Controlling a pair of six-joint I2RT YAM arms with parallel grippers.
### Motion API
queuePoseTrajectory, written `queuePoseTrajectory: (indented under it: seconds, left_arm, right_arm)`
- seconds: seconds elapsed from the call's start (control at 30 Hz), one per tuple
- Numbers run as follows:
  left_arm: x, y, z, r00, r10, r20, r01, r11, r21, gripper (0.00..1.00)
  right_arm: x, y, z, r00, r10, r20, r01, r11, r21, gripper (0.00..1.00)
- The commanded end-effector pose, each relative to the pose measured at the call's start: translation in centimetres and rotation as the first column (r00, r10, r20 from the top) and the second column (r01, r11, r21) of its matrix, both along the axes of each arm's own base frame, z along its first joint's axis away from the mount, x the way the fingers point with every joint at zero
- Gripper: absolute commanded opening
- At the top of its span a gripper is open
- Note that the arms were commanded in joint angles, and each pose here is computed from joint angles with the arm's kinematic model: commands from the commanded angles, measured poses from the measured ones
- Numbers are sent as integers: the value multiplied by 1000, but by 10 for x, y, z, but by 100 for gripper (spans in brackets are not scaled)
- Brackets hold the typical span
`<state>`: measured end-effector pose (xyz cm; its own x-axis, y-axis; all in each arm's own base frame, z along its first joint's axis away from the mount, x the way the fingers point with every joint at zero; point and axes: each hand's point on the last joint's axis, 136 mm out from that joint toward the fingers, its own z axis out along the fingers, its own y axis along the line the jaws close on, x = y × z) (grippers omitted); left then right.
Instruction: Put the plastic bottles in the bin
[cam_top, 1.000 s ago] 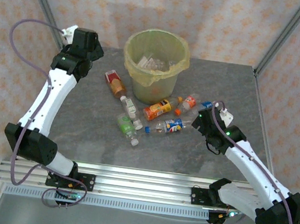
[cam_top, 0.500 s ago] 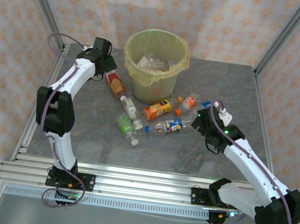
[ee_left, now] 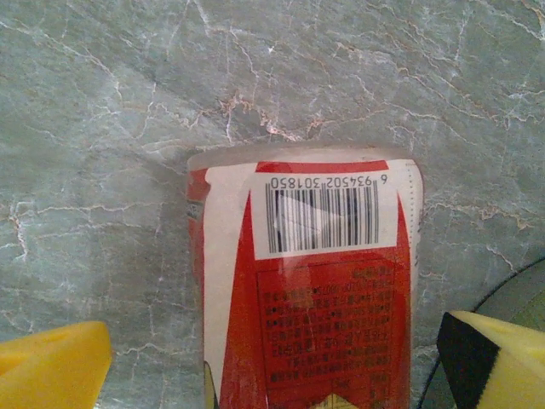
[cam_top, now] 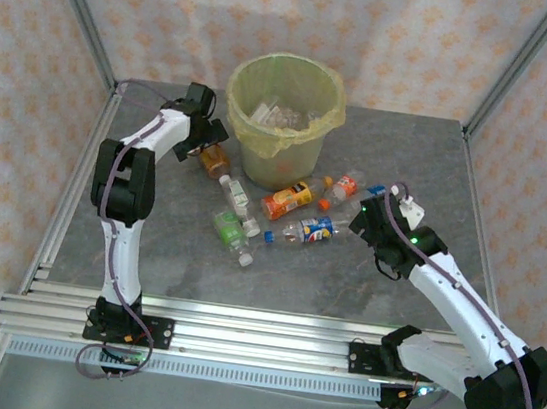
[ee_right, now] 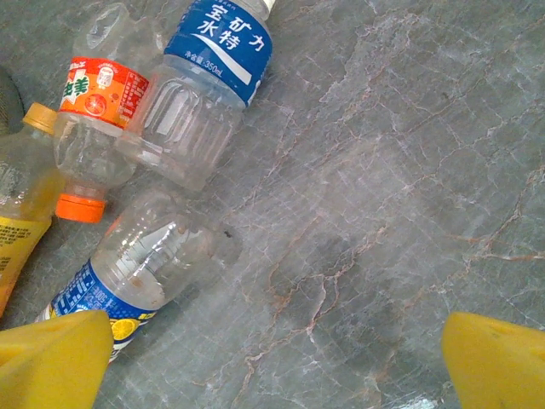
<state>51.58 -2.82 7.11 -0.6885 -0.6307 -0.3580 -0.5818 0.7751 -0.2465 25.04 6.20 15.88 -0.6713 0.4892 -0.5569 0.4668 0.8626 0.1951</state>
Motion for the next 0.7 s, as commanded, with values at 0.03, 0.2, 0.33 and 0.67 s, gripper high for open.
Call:
queuePoseTrajectory:
  seconds: [0.03,0.2,0.33,0.67]
  left_arm:
    - [7,-6,-3,1000,1,1,-1,1000,-12,100]
    - [3,-3,-12,1000,6,-20,-6,1000,9,94]
    - [3,-1,-19,999,8,-31,-8,1000,17,87]
    - [6,8,-20,999,22,-41,-20,999,46,54]
  right_arm:
    - [1,-6,10,999,-24,22,24,1000,-16,99]
    - [0,-7,10,999,-27,22,27,999,-18,99]
    - [0,-7,9,999,-29,20,29,999,-19,99]
    - [-5,-11,9,999,-39,19,39,999,-21,99]
